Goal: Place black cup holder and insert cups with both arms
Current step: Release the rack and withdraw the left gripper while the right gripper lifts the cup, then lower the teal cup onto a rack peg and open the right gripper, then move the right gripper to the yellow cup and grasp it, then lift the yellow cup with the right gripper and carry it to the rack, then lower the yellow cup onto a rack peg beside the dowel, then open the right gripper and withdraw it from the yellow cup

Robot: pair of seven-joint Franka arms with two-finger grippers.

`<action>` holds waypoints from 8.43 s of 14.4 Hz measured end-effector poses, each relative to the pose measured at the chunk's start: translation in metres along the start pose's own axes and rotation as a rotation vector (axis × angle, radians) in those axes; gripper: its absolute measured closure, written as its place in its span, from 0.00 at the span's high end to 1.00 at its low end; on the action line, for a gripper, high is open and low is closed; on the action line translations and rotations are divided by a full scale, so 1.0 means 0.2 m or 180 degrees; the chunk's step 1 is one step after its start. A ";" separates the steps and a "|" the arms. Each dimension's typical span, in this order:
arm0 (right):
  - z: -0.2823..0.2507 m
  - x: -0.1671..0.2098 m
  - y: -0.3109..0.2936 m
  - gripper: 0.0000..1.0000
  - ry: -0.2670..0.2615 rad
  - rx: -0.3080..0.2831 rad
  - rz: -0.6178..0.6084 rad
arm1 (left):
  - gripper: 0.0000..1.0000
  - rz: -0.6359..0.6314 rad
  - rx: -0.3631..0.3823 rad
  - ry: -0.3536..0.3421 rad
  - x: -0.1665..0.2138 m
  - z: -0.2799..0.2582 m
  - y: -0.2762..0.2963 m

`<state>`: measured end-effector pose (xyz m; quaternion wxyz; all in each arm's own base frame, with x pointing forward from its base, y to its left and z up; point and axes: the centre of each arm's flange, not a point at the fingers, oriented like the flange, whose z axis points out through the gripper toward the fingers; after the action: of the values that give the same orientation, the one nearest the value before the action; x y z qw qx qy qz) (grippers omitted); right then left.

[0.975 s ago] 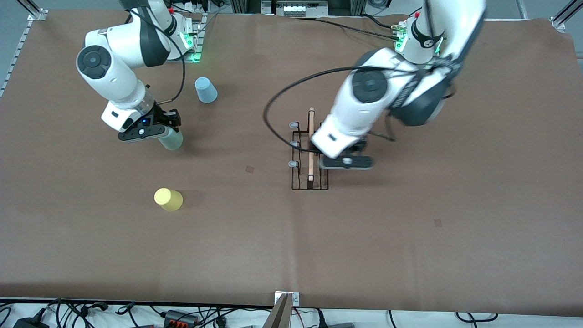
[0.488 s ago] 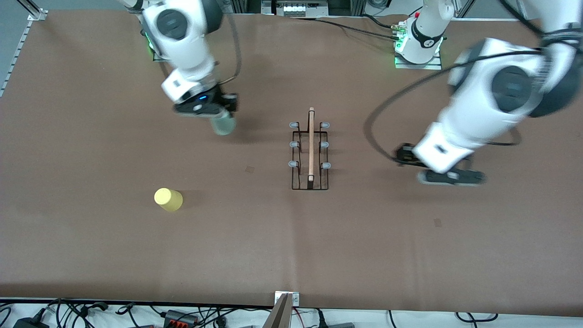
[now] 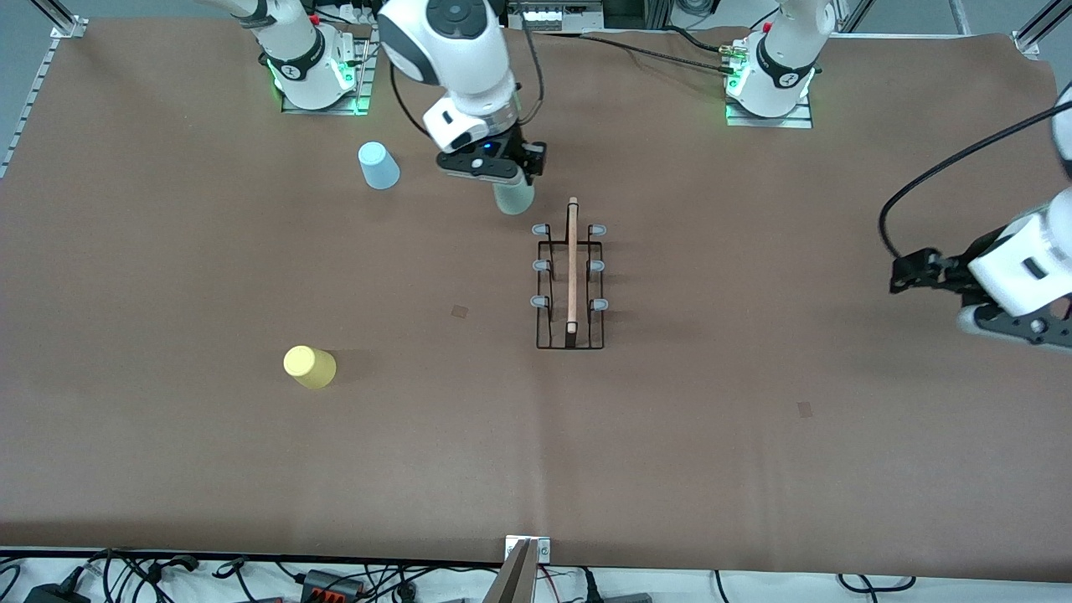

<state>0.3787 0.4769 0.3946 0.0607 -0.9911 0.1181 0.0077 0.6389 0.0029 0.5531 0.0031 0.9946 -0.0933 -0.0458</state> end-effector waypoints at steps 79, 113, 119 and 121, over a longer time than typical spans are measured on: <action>0.06 1.51 1.18 0.70 0.0649 -0.0278 -0.1895 | 1.00 -0.0231 0.0105 0.0314 -0.31 0.01 0.04; 0.33 0.85 -0.12 0.93 0.0751 0.0627 -0.0173 | 1.00 -0.0239 0.0106 0.0324 -0.31 0.00 0.03; -0.30 1.15 0.27 1.00 0.0761 0.0162 -0.0086 | 1.00 -0.0242 0.0106 0.0324 -0.31 0.00 0.03; -0.57 1.27 0.56 1.00 0.0734 -0.0027 -0.0010 | 1.00 -0.0242 0.0106 0.0325 -0.31 0.00 0.03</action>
<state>0.6000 0.2956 0.4867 0.0426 -0.9859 0.1227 -0.1059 0.5765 0.0085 0.5590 -0.0105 0.9984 -0.0559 0.0064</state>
